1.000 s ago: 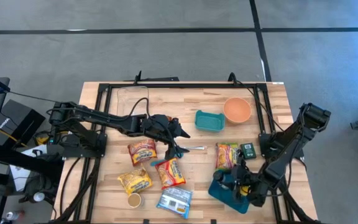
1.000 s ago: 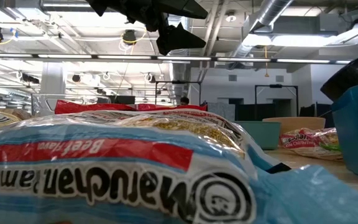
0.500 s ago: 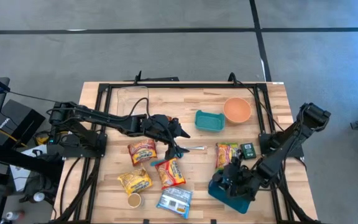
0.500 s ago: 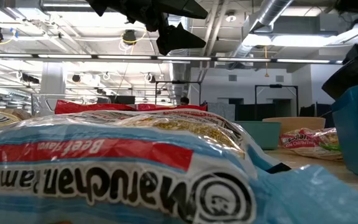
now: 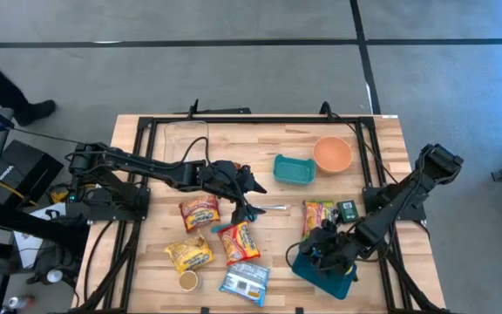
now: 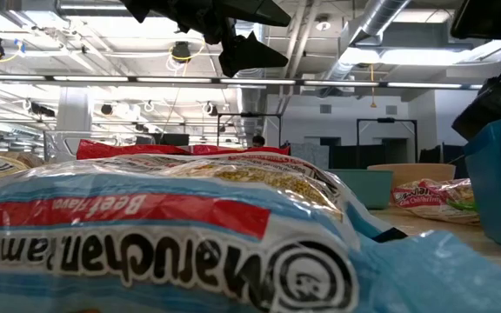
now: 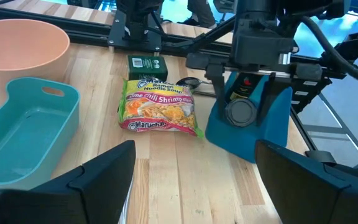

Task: Pick & Place Food Item
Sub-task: Put the black seasoning bottle into the blue bin

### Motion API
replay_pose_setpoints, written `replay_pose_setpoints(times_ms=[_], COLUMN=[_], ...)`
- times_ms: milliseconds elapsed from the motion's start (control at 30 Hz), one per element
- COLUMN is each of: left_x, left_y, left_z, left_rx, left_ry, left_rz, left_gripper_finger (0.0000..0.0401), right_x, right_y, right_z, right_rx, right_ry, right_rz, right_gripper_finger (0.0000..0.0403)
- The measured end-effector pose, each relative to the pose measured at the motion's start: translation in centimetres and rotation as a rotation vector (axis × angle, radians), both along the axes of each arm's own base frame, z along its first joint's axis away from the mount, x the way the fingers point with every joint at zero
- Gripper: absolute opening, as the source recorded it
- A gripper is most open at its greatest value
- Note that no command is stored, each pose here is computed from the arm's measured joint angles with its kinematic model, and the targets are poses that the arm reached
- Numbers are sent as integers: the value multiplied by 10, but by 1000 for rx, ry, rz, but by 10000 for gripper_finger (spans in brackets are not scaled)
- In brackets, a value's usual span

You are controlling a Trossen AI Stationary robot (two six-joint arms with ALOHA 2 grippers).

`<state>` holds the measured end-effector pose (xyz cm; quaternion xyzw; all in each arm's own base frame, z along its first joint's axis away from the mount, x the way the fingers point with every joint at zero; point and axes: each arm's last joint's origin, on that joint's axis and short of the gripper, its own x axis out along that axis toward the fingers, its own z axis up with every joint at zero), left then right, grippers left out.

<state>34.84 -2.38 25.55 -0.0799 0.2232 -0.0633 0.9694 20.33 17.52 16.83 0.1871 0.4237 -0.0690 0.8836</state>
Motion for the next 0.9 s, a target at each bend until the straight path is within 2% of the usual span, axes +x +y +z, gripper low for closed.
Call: replay_pose_setpoints(times_ms=[433,700,900], left_x=[0,0,0], left_y=[0,0,0], left_z=[0,0,0], left_rx=[0,0,0], left_ry=[0,0,0], left_rz=[0,0,0], left_gripper_finger=[323,323,323], right_x=[9,8,8], right_y=[-10,-10,-9], right_z=[-1,-1,-1], right_rx=[46,46,50], right_ry=[46,46,50], right_rz=[-7,-5,-1], right_gripper_finger=[253,196,197])
